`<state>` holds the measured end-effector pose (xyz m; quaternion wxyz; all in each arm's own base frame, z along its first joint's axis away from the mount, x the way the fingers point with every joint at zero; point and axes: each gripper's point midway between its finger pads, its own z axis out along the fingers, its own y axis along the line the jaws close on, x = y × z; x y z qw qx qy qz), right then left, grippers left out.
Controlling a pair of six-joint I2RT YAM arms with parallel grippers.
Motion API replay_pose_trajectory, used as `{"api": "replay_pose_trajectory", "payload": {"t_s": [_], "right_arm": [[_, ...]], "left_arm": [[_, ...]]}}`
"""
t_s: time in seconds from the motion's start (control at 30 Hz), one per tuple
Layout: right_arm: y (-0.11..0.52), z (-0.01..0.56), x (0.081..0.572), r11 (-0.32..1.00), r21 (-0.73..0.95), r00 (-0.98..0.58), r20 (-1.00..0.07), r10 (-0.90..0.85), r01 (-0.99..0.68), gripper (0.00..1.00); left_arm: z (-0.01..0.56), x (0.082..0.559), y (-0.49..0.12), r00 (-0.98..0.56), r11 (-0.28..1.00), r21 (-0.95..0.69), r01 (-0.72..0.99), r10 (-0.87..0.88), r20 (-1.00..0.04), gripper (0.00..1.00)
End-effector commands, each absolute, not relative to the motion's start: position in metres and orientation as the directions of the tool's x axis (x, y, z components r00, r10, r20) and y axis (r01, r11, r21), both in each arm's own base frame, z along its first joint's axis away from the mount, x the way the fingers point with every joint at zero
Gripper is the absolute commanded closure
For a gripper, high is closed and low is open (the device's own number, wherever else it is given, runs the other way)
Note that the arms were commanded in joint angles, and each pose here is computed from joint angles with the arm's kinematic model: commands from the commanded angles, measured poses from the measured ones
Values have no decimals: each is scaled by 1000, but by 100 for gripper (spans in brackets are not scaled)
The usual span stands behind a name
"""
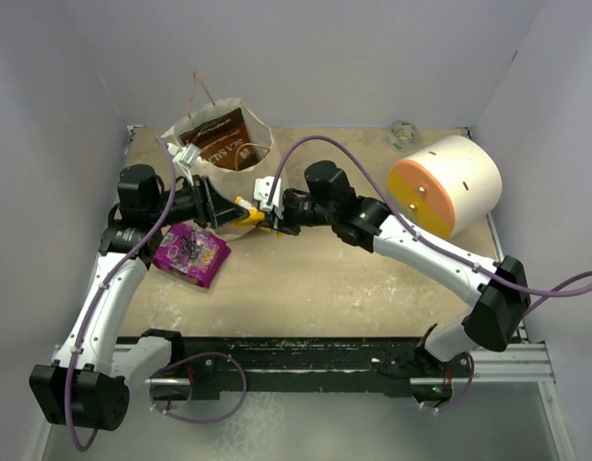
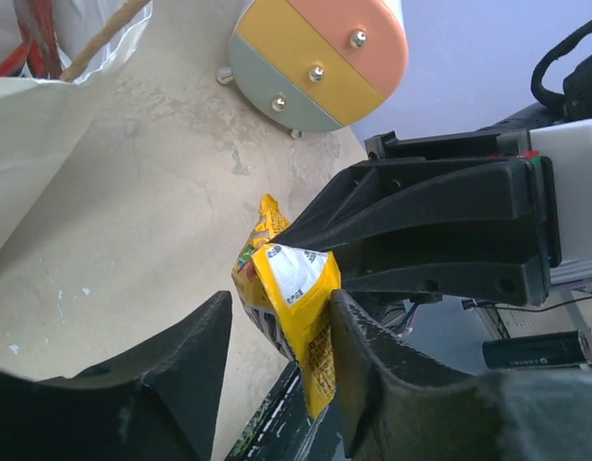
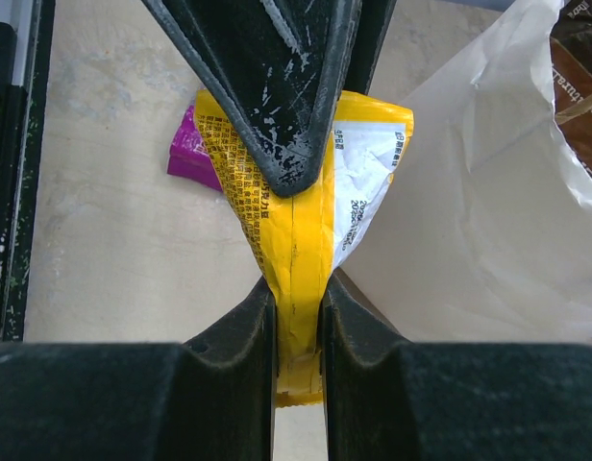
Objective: Place the snacks into the paper bag
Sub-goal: Place the snack in the paper bag.
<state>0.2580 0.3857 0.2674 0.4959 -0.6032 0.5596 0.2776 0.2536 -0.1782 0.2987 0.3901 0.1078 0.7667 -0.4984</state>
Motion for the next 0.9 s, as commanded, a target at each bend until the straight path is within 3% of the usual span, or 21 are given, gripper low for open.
{"api": "replay_pose_trajectory", "payload": {"t_s": [0.0, 0.27, 0.37, 0.63, 0.73, 0.87], "right_arm": [[392, 301, 263, 160, -327, 260, -905, -337, -931, 83], [393, 300, 263, 158, -325, 258, -905, -338, -932, 80], [391, 299, 264, 163, -331, 261, -902, -345, -929, 73], [371, 273, 254, 123, -360, 281, -866, -414, -925, 32], [358, 260, 251, 92, -385, 307, -839, -449, -918, 24], [337, 240, 248, 42, -355, 289, -819, -496, -934, 21]], "left_arm": [[318, 247, -185, -634, 424, -661, 619, -228, -739, 57], [318, 241, -186, -615, 407, -637, 654, -205, -762, 84], [320, 238, -186, -589, 408, -611, 679, -194, -784, 99], [338, 225, -177, -416, 459, -414, 786, -103, -904, 100], [350, 215, -169, -324, 494, -307, 813, -55, -945, 100], [361, 203, -157, -221, 533, -180, 827, 14, -975, 100]]}}
